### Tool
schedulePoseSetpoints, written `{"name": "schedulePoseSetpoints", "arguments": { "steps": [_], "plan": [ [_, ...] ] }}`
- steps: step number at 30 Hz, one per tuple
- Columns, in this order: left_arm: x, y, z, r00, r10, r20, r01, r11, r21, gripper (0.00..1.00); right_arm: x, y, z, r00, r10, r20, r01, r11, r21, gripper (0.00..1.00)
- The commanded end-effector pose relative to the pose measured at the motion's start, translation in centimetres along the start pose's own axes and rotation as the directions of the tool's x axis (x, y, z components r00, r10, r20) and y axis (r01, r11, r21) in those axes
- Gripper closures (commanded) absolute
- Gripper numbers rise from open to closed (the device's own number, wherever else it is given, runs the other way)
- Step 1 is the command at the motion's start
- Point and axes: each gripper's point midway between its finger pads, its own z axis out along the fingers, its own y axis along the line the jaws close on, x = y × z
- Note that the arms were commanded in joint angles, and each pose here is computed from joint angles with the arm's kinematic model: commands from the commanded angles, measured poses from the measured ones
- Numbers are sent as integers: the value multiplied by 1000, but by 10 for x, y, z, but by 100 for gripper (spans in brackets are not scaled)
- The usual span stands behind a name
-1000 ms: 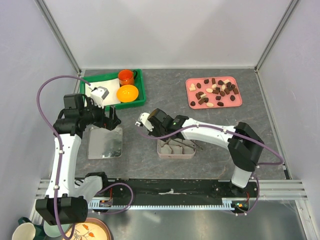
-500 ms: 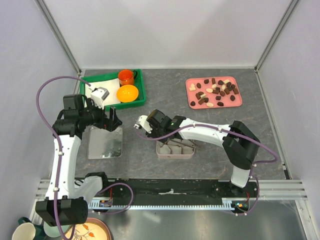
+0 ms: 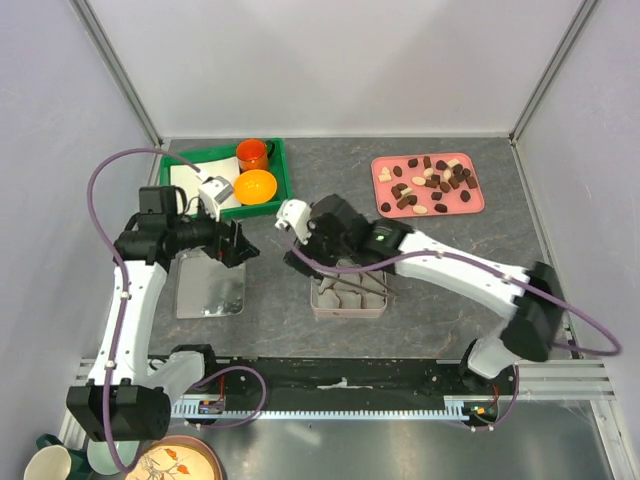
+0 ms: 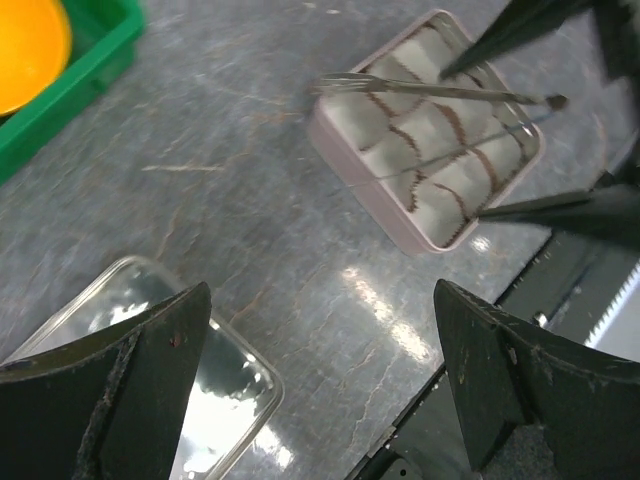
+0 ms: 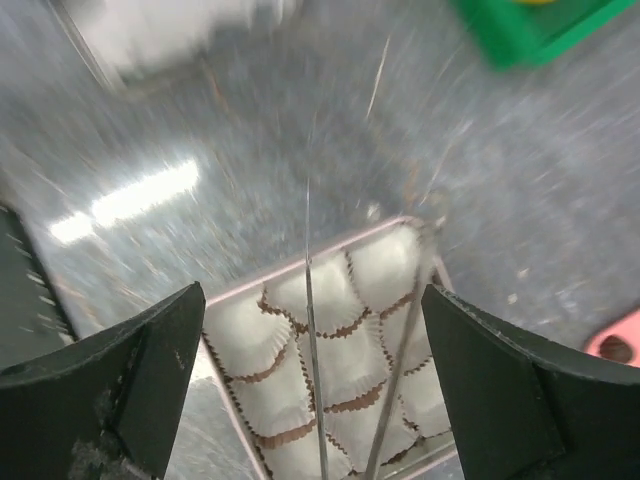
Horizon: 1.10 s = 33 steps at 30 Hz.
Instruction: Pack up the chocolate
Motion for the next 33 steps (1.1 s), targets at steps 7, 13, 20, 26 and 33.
{"name": "schedulePoseSetpoints", "arguments": {
  "steps": [7, 13, 20, 26, 33],
  "plan": [
    [17, -70, 45, 928, 365, -75, -333, 903, 272, 1, -55, -72, -148, 767, 417, 488, -551, 817, 168, 2],
    [27, -67, 72, 839, 525, -142, -473, 834, 285, 1, 10, -102, -159, 725, 489, 486, -681, 615, 397, 2],
    [36, -64, 91, 714, 693, -100, -651, 710, 270, 1, 51, -97, -152, 736, 594, 325, -666, 544, 511, 2],
    [48, -53, 114, 643, 755, -131, -715, 652, 251, 4, 30, -106, -200, 675, 598, 431, -737, 524, 427, 2],
    [45, -45, 136, 595, 791, -139, -755, 610, 239, 5, 89, -111, -180, 642, 684, 346, -735, 420, 532, 2]
  ]
}}
